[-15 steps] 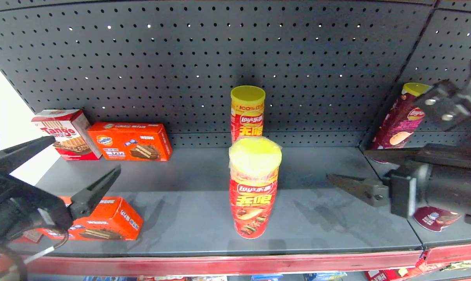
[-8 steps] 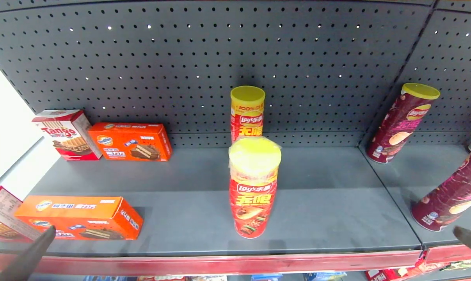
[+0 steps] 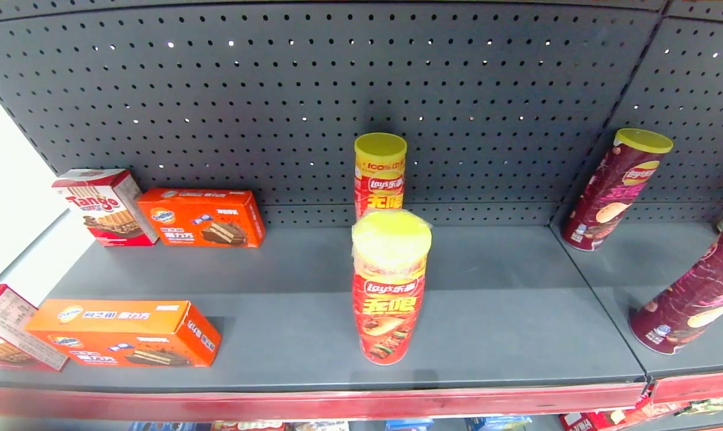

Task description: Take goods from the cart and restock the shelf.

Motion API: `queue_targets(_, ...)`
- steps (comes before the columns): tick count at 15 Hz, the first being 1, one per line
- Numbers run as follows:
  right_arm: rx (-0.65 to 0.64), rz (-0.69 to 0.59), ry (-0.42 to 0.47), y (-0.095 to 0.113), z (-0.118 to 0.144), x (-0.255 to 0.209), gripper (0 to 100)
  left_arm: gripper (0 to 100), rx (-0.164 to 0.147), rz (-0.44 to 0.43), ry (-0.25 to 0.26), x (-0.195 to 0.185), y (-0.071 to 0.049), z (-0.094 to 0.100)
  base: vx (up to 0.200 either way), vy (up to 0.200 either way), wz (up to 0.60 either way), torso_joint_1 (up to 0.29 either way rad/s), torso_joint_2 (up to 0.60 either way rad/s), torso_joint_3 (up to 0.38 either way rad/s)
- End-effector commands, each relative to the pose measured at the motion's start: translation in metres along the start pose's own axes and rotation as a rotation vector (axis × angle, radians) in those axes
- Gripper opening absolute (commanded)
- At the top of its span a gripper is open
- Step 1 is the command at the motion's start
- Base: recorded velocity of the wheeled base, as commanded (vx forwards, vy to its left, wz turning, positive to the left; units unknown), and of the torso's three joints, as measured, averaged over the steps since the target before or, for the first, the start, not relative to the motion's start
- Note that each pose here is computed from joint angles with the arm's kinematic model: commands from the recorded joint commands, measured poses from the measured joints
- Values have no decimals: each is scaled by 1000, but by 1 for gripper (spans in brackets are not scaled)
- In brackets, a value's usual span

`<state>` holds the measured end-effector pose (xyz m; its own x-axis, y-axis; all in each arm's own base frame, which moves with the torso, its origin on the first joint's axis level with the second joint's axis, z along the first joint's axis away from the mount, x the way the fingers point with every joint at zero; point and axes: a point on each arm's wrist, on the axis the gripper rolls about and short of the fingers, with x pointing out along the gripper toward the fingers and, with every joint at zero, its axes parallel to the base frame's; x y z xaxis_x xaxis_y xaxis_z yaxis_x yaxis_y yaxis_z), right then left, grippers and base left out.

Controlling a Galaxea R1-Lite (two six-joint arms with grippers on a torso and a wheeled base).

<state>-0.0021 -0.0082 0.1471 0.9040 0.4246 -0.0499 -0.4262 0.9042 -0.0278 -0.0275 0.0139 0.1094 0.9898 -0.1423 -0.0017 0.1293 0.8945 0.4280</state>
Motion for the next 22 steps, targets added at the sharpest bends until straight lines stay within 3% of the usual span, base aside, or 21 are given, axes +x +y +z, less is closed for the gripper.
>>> queue_targets(1, 8, -76, -9, 0, -29, -8, 100, 100, -7, 13, -9, -2, -6, -13, 0, 0, 0, 0, 0, 0)
queue_targets(4, 17, -290, 88, 4, -61, -4, 100, 100, -23, 14, 18, 1, -10, -20, 0, 0, 0, 0, 0, 0)
queue_targets(6, 30, -378, 131, 5, -61, -1, 100, 100, -73, 26, 24, 1, -10, -20, 0, 0, 0, 0, 0, 0)
queue_targets(7, 40, -454, 174, 5, -61, 2, 100, 100, -97, 34, 71, 4, -10, -18, 0, 0, 0, 0, 0, 0)
queue_targets(9, 53, -548, 186, 5, -60, 3, 100, 100, -114, 65, 127, 8, -11, -17, 0, 0, 0, 0, 0, 0)
queue_targets(10, 60, -626, 141, 7, -61, -1, 100, 100, -123, 105, 157, 8, -12, -17, 0, 0, 0, 0, 0, 0)
queue_targets(12, 47, -692, -25, 14, -64, -13, 100, 100, -172, 124, 157, 8, -13, -17, 0, 0, 0, 0, 0, 0)
queue_targets(14, 56, -745, -85, 14, -64, -17, 100, 100, -184, 120, 156, 8, -13, -17, 0, 0, 0, 0, 0, 0)
queue_targets(15, 67, -729, -90, 14, -64, -16, 100, 100, -187, 119, 156, 8, -13, -17, 0, 0, 0, 0, 0, 0)
queue_targets(16, 64, -563, -89, 17, -64, -14, 100, 100, -189, 110, 154, 8, -13, -17, 0, 0, 0, 0, 0, 0)
queue_targets(17, 52, -481, -84, 18, -65, -13, 100, 100, -192, 97, 149, 8, -13, -17, 0, 0, 0, 0, 0, 0)
queue_targets(18, 39, -478, -77, 19, -65, -13, 100, 100, -221, 72, 137, 9, -14, -17, 0, 0, 0, 0, 0, 0)
queue_targets(20, 82, -676, -88, 15, -66, -15, 100, 100, -259, 69, 139, 9, -15, -18, 0, 0, 0, 0, 0, 0)
queue_targets(22, 38, -580, -81, 16, -66, -13, 100, 100, -278, 71, 129, 10, -15, -19, 0, 0, 0, 0, 0, 0)
